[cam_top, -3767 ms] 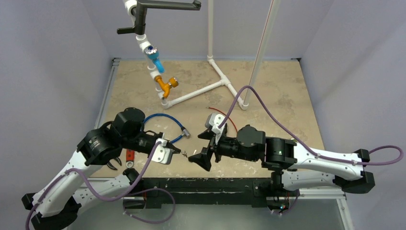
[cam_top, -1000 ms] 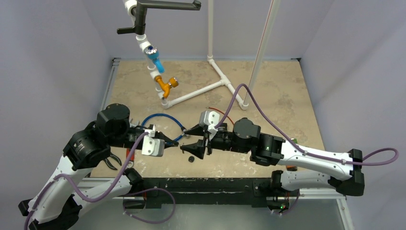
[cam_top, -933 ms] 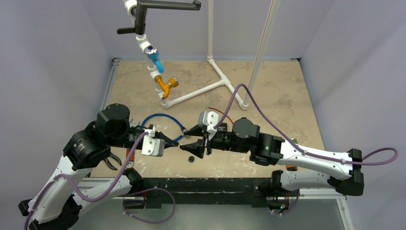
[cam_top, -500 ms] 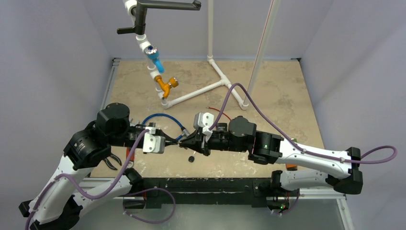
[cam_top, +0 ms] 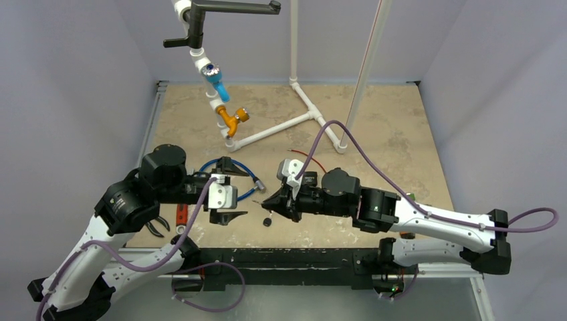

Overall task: Unlock with the key
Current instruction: Pick up the key from the center of the board, then pick up the lock from the center of the board.

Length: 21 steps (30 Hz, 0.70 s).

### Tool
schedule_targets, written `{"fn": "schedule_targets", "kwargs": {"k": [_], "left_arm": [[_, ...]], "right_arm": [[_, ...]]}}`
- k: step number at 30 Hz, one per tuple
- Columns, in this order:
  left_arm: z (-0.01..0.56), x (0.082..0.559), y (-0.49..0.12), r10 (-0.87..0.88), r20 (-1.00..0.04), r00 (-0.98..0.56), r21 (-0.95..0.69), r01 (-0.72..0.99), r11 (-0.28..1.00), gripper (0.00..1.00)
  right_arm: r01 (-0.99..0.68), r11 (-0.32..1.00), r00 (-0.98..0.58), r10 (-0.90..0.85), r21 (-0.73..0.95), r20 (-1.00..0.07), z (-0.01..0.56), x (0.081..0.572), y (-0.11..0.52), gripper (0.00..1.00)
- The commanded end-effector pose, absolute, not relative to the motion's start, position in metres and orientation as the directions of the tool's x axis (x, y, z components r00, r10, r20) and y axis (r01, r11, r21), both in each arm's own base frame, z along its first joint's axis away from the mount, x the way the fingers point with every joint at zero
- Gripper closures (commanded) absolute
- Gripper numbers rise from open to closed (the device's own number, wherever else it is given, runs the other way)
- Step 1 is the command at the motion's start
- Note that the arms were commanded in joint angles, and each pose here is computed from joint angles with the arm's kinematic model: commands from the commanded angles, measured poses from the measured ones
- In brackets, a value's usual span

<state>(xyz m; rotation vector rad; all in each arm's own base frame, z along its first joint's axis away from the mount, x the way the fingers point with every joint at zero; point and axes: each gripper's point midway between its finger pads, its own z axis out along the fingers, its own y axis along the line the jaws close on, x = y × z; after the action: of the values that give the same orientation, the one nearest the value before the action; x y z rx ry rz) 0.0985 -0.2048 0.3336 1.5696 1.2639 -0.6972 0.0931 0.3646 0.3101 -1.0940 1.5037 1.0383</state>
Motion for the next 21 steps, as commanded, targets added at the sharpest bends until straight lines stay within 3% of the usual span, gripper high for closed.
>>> {"fn": "schedule_targets", "kwargs": {"k": [1, 6, 13, 21], "left_arm": [[0.295, 0.129, -0.195, 0.545, -0.793, 0.272, 0.354, 0.934, 0.048, 0.13], [0.229, 0.158, -0.177, 0.737, -0.658, 0.153, 0.271, 0.962, 0.043, 0.08], [0.149, 0.192, -0.171, 0.839, -0.512, 0.183, 0.319, 0.948, -0.013, 0.11], [0.099, 0.23, -0.176, 0.876, -0.396, 0.277, 0.33, 0.933, -0.146, 0.18]], "right_arm": [[-0.92, 0.35, -0.244, -0.153, 0.178, -0.958, 0.285, 0.104, 0.343, 1.0], [-0.85, 0.443, -0.377, -0.135, 0.285, -0.916, 0.253, 0.107, 0.318, 1.0], [-0.736, 0.529, -0.516, -0.035, 0.422, -0.856, 0.232, 0.106, 0.288, 1.0], [-0.673, 0.562, -0.529, 0.089, 0.481, -0.844, 0.241, 0.112, 0.267, 1.0]]}}
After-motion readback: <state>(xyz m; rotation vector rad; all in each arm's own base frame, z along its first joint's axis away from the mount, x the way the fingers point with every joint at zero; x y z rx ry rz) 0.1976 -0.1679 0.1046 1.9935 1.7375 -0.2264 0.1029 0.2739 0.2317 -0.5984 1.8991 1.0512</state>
